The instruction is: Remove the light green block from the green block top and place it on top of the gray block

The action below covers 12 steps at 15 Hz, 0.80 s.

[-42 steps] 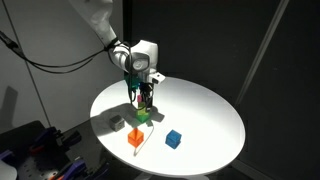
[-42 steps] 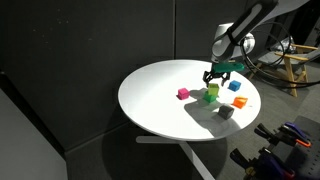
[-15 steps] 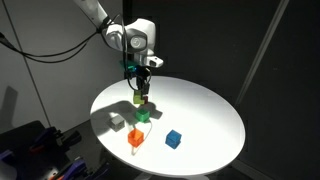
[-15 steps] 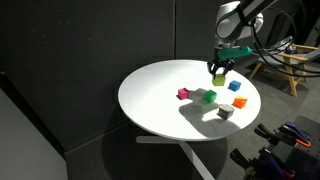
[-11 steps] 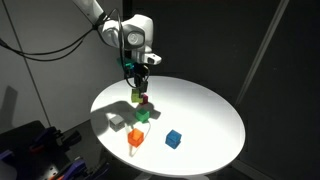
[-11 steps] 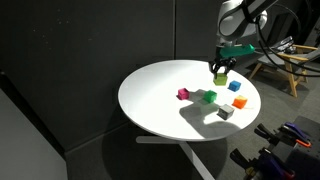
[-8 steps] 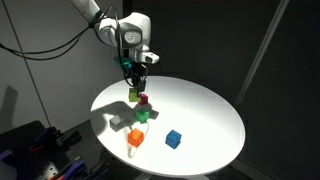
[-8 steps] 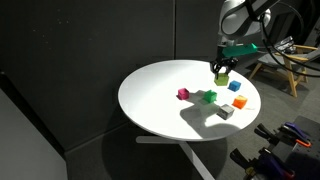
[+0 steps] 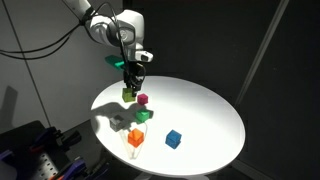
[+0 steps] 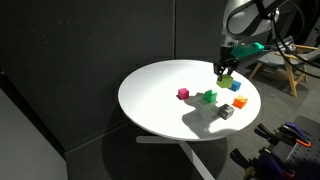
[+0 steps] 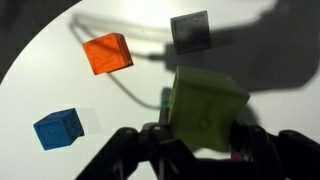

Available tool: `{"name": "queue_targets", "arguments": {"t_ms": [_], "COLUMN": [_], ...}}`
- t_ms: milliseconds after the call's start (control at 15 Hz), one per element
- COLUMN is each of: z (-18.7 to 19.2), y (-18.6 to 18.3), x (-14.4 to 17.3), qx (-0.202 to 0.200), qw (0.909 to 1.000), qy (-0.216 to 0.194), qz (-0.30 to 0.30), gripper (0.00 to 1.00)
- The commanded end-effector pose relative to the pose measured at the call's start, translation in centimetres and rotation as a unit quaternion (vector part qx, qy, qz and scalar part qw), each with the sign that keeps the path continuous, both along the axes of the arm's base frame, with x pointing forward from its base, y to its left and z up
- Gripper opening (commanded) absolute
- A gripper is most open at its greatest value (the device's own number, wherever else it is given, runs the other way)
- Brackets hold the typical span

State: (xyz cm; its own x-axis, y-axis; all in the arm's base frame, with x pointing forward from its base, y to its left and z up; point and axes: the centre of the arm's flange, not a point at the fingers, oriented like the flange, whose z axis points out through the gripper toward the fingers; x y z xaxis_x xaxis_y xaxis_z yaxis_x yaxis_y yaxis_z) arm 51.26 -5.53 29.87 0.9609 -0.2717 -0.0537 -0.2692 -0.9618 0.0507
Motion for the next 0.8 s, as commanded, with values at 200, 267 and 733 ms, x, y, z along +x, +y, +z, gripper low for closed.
{"name": "queue_targets", "arguments": {"t_ms": [200,267,733], "z": [0.1,0.0,-0.7], "y": [1.0,1.3,2.7], "x": [-2.3,-2.5,-3.8], "qx": [-0.001,-0.002,0.002], "qw": [0.9947,0.9932,0.9897], "qy": [-0.032,-0.037,-0.038], "qz": [0.098,0.110,0.138], "gripper": [0.30,0.30,0.30]}}
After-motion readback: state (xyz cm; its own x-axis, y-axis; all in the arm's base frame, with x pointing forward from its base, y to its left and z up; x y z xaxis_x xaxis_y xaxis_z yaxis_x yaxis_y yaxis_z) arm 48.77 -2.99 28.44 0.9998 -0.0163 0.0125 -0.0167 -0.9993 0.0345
